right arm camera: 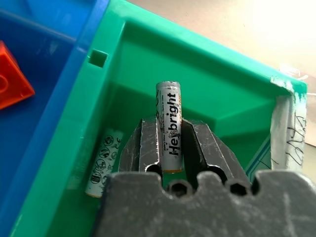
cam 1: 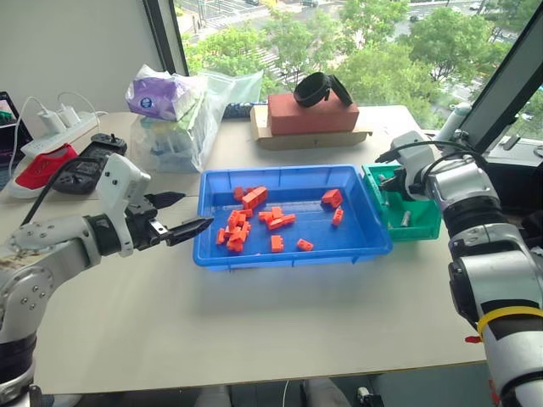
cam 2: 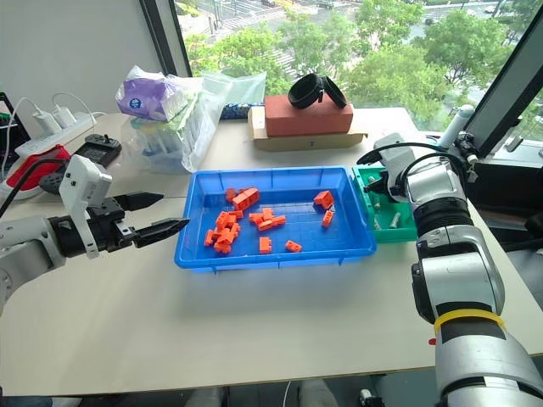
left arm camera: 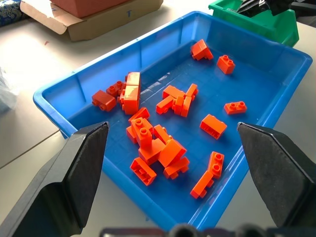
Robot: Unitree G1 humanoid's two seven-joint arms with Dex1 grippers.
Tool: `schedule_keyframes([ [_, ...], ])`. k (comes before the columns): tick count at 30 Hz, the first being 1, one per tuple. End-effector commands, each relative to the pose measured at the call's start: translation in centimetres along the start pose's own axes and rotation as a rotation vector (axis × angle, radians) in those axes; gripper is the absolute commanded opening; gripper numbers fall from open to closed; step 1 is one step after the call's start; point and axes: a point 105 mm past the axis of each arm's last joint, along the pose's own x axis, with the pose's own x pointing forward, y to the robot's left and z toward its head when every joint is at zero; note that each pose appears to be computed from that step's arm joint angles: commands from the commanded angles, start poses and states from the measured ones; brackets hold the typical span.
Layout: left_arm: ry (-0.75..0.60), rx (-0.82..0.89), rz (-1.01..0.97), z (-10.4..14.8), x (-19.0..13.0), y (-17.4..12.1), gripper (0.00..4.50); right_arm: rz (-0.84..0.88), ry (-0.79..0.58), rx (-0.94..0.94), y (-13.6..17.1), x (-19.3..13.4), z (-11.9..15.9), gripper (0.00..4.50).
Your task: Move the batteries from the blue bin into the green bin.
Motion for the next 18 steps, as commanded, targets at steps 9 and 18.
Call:
schedule_keyframes([
  [9, -0.012, 0.154, 0.052, 1.2, -1.1, 0.7, 4.50, 0.010, -0.254, -0.071, -2.8, -4.5, 6.1, 4.48],
  [18, -0.114, 0.234, 0.234, 2.4, -3.3, 3.3, 4.50, 0.596, -0.604, -0.045, 4.6, -10.9, 8.0, 4.48],
])
